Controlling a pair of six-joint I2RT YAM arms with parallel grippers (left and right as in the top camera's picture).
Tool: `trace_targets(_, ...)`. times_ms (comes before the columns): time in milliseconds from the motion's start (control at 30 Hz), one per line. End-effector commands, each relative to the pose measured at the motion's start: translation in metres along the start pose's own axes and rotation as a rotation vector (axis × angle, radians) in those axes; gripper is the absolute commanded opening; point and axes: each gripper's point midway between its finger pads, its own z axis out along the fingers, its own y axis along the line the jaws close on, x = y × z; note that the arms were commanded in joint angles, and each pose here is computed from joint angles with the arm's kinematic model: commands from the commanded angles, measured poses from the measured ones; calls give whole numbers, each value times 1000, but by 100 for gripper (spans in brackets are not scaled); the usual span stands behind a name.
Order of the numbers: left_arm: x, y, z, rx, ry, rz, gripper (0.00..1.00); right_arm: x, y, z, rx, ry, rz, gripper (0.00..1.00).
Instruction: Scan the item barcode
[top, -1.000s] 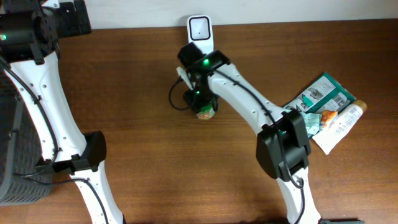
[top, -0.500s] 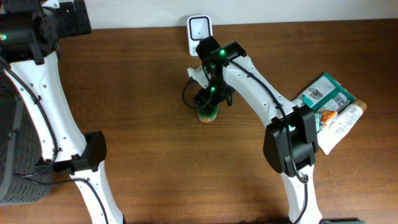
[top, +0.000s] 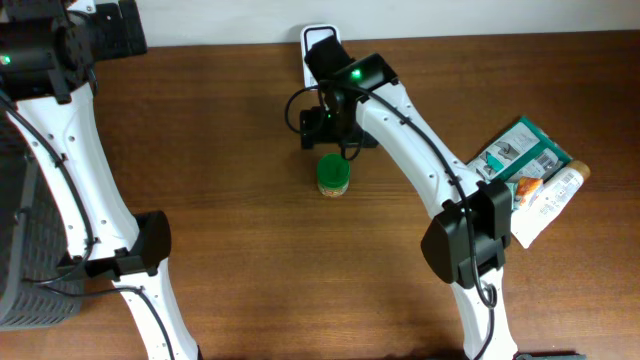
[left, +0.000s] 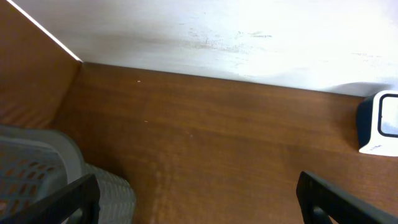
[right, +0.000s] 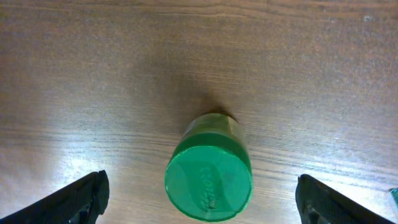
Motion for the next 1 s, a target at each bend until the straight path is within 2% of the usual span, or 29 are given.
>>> trace_targets(0, 2, 3, 3, -17, 9, -10, 99, -3, -4, -1, 35, -23, 62, 94)
trace_targets(967, 2, 3, 3, -17, 9, -10, 99, 10, -12, 13, 80, 41, 113, 94)
